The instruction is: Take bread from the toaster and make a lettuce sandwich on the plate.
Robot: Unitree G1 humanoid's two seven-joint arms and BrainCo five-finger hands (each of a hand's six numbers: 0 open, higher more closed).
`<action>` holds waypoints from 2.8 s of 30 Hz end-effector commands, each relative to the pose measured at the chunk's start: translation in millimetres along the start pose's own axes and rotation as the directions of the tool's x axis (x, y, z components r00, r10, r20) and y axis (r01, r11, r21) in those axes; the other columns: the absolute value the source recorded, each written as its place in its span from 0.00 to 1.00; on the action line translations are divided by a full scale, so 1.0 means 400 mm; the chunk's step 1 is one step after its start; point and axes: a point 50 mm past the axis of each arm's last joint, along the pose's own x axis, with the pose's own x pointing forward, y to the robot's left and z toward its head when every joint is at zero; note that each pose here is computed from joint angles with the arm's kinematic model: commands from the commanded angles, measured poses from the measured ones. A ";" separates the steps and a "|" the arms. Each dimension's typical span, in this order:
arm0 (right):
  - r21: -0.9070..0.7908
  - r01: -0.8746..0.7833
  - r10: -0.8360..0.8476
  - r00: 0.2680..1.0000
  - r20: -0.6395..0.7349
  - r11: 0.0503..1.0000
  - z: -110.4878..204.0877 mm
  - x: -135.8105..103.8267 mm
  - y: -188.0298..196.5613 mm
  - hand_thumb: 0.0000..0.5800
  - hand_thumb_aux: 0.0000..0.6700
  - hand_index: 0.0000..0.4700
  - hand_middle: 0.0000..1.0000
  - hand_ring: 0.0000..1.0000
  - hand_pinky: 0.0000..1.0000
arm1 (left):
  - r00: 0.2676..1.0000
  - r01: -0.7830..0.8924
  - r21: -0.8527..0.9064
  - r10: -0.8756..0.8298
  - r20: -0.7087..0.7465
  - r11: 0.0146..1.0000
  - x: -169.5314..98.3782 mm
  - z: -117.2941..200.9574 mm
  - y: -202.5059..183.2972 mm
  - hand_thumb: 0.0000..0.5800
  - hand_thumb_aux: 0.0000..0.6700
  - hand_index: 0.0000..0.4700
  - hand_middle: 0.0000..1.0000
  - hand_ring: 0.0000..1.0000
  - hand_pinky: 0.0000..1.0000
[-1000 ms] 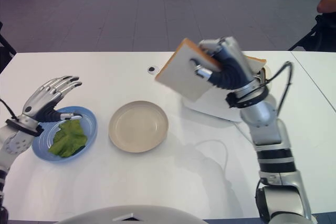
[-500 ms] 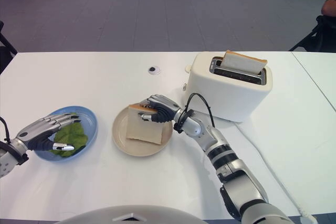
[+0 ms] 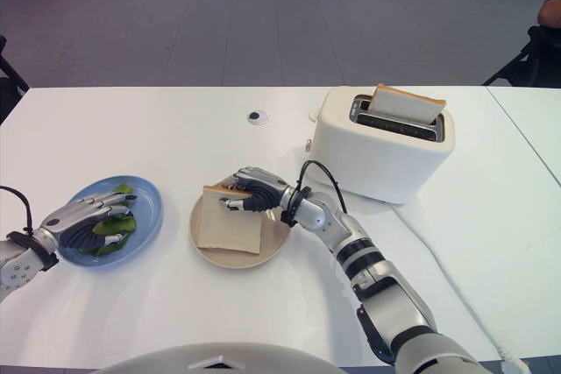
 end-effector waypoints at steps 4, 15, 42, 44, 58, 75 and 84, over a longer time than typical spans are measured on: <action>-0.058 0.051 -0.052 0.998 -0.026 0.997 -0.006 -0.003 -0.015 0.00 0.00 0.00 0.00 0.00 0.00 | 0.990 -0.091 -0.001 0.091 0.105 0.996 0.023 0.029 0.021 1.00 1.00 1.00 0.00 0.00 0.00; -0.117 0.165 -0.167 0.986 -0.006 0.979 -0.002 -0.003 -0.055 0.00 0.00 0.00 0.00 0.00 0.00 | 0.934 -0.300 -0.037 0.301 0.194 0.953 0.011 0.041 0.103 1.00 1.00 1.00 0.00 0.00 0.00; -0.459 0.567 -0.662 0.746 -0.066 0.684 0.070 -0.297 -0.417 0.00 0.00 0.00 0.00 0.00 0.00 | 0.676 -0.082 -0.265 0.249 0.694 0.961 0.219 0.405 0.020 1.00 1.00 1.00 0.00 0.00 0.00; -0.582 0.497 -0.692 0.703 -0.165 0.643 0.038 -0.350 -0.457 0.00 0.00 0.00 0.00 0.00 0.00 | 0.690 -0.063 -0.242 0.218 0.691 0.968 0.224 0.403 0.007 1.00 1.00 1.00 0.00 0.00 0.00; -0.720 0.007 -0.582 0.594 -0.556 0.694 -0.144 -0.445 -0.476 0.00 0.00 0.00 0.00 0.00 0.00 | 0.677 -0.101 -0.297 0.284 0.679 0.950 0.236 0.409 0.009 0.00 0.00 0.00 0.00 0.00 0.00; -0.771 0.175 -0.668 0.636 -0.386 0.612 -0.104 -0.433 -0.516 1.00 1.00 1.00 0.00 0.00 0.00 | 0.645 -0.217 -0.398 0.437 0.627 0.891 0.216 0.379 0.064 0.00 0.00 0.00 0.00 0.00 0.00; -0.706 0.477 -0.725 0.685 -0.075 0.524 0.036 -0.402 -0.541 1.00 1.00 1.00 1.00 1.00 1.00 | 0.496 -0.424 -0.591 0.722 0.483 0.686 0.176 0.336 0.176 0.00 0.00 0.00 0.00 0.00 0.00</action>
